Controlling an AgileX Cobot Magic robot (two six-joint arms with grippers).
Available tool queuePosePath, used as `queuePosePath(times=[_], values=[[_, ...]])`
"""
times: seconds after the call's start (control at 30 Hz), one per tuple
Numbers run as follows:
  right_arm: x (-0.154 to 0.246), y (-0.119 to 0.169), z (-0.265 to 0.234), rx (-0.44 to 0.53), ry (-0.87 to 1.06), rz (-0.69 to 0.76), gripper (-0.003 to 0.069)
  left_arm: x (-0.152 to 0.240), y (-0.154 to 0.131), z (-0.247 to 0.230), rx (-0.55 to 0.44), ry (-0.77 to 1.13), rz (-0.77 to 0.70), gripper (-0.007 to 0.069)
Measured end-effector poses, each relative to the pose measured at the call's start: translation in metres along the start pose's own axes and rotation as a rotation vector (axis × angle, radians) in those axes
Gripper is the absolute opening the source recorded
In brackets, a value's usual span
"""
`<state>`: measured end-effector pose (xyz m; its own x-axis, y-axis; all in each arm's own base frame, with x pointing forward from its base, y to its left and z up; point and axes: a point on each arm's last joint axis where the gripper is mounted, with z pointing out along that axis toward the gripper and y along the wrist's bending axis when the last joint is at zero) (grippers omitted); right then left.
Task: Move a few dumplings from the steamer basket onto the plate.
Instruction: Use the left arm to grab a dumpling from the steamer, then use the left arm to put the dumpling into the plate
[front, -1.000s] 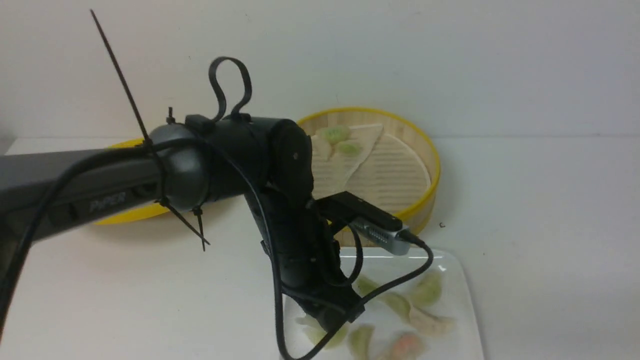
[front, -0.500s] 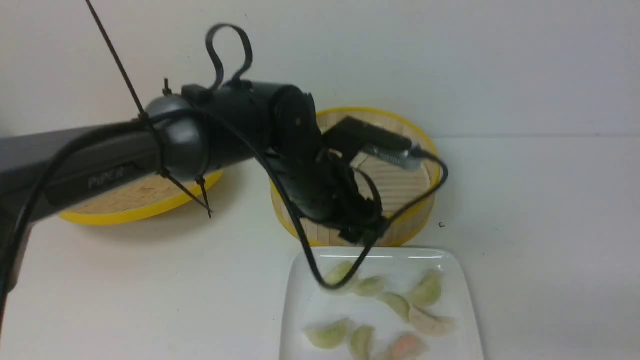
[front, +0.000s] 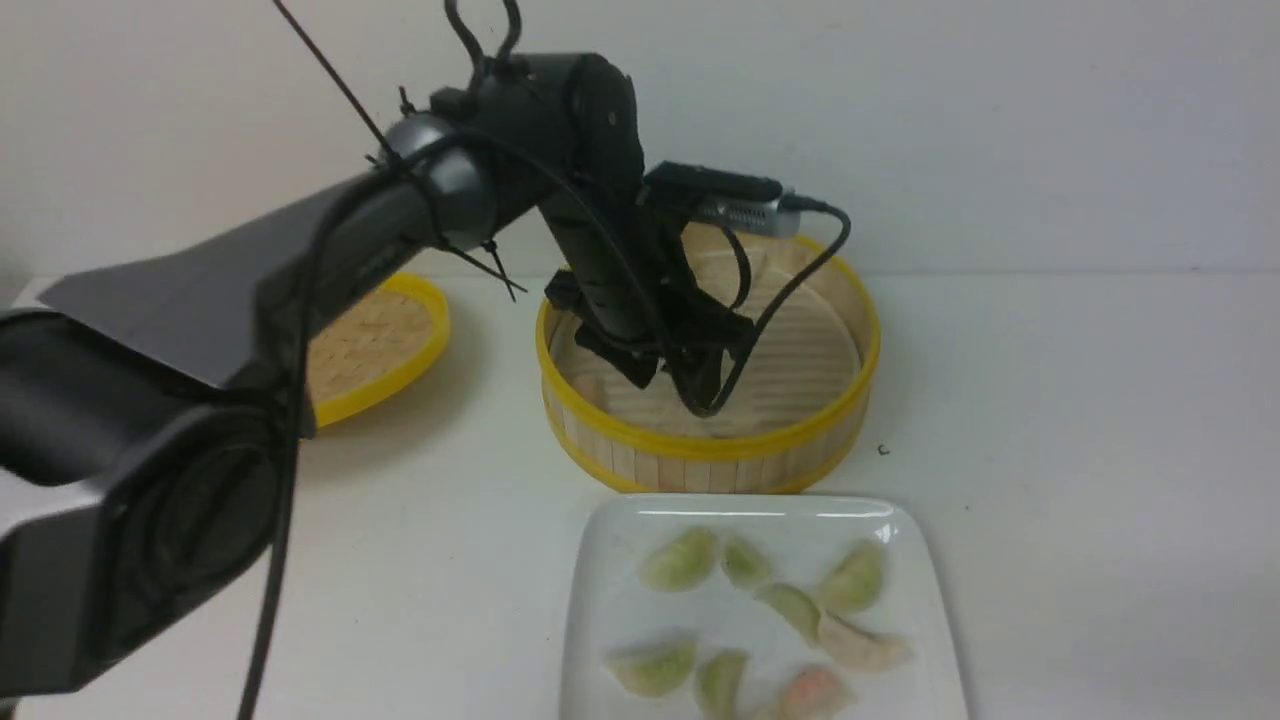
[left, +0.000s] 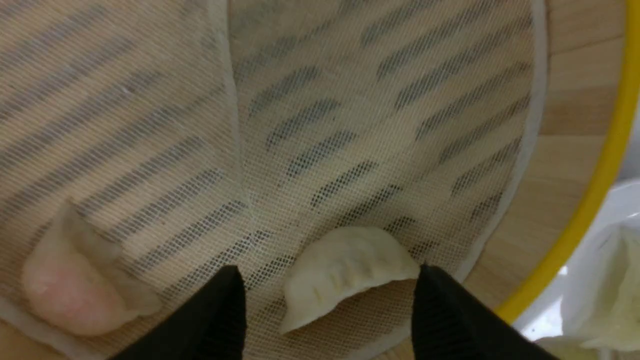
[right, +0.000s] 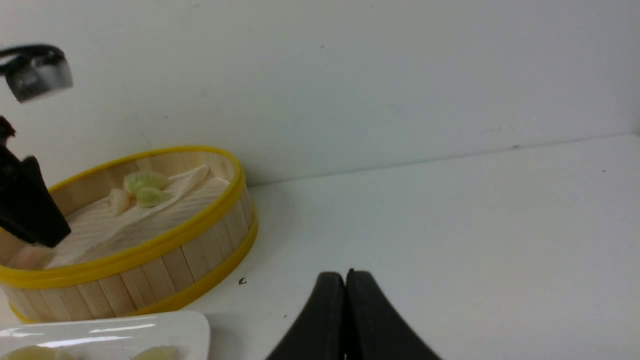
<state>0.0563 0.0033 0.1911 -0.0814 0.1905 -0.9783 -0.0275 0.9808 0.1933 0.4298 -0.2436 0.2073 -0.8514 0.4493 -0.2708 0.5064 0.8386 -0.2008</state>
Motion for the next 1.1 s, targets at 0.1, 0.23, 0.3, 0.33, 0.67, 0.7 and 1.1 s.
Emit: queuePosePath(times=[0.1, 0.23, 0.3, 0.33, 0.67, 0.7, 1.1], values=[[0.000, 0.000, 0.000, 0.000, 0.000, 0.000, -0.0015, 0.002, 0.002, 0.016, 0.004, 0.057, -0.004, 0.0417], [0.000, 0.000, 0.000, 0.000, 0.000, -0.002, -0.0015, 0.002, 0.001, 0.021, 0.002, 0.065, 0.001, 0.0418], [0.000, 0.000, 0.000, 0.000, 0.000, -0.002, -0.0015, 0.002, -0.001, 0.023, 0.004, 0.068, 0.005, 0.0418], [0.000, 0.000, 0.000, 0.000, 0.000, -0.002, -0.0015, 0.002, -0.001, 0.024, 0.004, 0.070, 0.006, 0.0417], [0.000, 0.000, 0.000, 0.000, 0.000, -0.001, -0.0015, -0.002, -0.003, 0.023, 0.005, 0.058, 0.011, 0.0248], [0.000, 0.000, 0.000, 0.000, 0.000, 0.000, -0.0015, -0.004, -0.003, 0.019, -0.001, 0.056, 0.017, 0.0139], [0.000, 0.000, 0.000, 0.000, 0.000, 0.000, -0.0015, -0.008, -0.029, -0.113, -0.025, -0.214, 0.077, 0.0058]])
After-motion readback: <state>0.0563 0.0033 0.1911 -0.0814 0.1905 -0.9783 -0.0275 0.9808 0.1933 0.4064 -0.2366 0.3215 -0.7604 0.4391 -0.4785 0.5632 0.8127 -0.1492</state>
